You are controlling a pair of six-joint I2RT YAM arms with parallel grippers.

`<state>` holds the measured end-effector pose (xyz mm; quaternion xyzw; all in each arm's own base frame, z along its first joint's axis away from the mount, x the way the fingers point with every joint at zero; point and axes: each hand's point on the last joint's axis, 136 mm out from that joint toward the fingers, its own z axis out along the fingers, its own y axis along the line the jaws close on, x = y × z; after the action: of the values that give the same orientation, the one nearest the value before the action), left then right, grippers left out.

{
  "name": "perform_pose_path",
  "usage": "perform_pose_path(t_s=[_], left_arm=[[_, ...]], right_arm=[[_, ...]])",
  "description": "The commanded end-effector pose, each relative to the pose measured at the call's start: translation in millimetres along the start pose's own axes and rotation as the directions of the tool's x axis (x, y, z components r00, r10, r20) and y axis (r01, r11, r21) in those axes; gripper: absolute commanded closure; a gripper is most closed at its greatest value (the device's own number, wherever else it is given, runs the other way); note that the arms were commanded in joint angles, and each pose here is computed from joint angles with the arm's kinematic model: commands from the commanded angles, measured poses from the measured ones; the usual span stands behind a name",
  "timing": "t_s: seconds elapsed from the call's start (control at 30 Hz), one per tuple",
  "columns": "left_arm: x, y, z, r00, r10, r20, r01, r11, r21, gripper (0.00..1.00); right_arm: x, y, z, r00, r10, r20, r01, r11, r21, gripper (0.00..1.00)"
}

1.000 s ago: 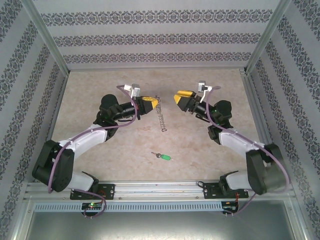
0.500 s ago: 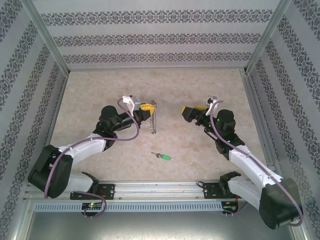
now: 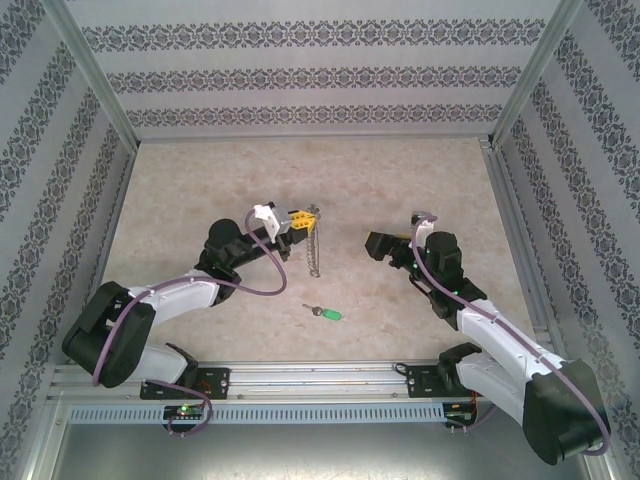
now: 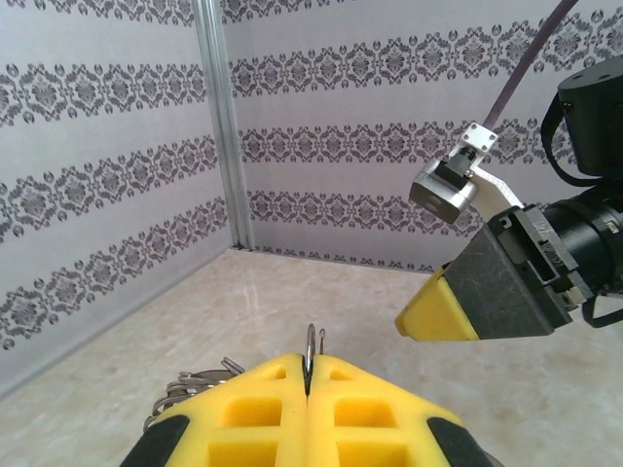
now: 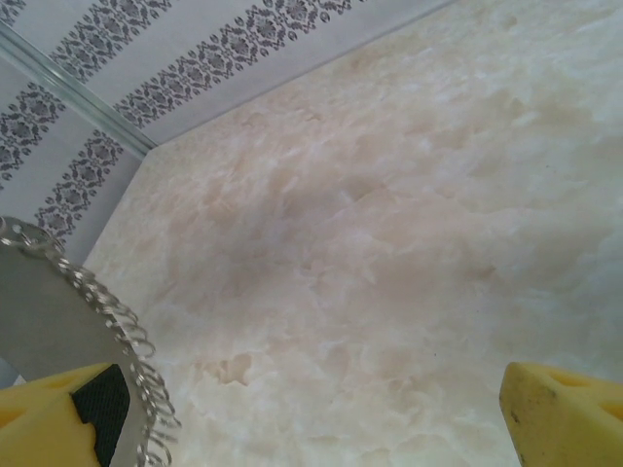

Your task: Put the keys on the keyring

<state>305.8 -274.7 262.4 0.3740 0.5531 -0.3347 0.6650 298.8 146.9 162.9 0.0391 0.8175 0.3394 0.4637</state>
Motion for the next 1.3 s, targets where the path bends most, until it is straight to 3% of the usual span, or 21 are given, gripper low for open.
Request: perform_pose_path(t_s=[0.0, 0.3, 0.47, 0.67, 0.87, 1.13, 1.27], left_arm=[[-17, -3, -4, 0.991, 0.120, 0.054, -0.119, 0.992, -0.029, 1.00], [-10, 4, -12, 0.989, 0.148, 0.028, -0.144, 0.983, -0.113, 1.00], [-8, 10, -18, 0.991, 0.132, 0.026, -0.126, 0.979, -0.160, 1.00], [-5, 17, -27, 0.995, 0.095, 0.021, -0.088, 0.971, -0.222, 1.00], [-4, 25, -38, 0.997, 0.076, 0.015, -0.068, 0.953, -0.296, 1.00], [-9, 30, -52, 0.997, 0.081, 0.006, -0.073, 0.932, -0.355, 1.00], [-10, 30, -55, 0.997, 0.075, -0.003, -0.071, 0.930, -0.361, 1.00]], right_arm=[[12, -7, 1, 1.000, -0.008, -0.018, 0.008, 1.000, 0.026, 0.02], [51, -4, 3, 0.992, -0.009, -0.122, 0.008, 1.000, -0.007, 0.02], [86, 5, 1, 0.963, -0.067, -0.260, 0.061, 0.998, -0.029, 0.11], [136, 9, -3, 0.891, -0.152, -0.427, 0.154, 0.988, -0.029, 0.25], [151, 31, 4, 0.823, -0.334, -0.460, 0.342, 0.937, -0.069, 0.38], [174, 52, 17, 0.683, -0.541, -0.491, 0.529, 0.830, -0.179, 0.54], [187, 61, 23, 0.622, -0.599, -0.505, 0.578, 0.786, -0.220, 0.57]])
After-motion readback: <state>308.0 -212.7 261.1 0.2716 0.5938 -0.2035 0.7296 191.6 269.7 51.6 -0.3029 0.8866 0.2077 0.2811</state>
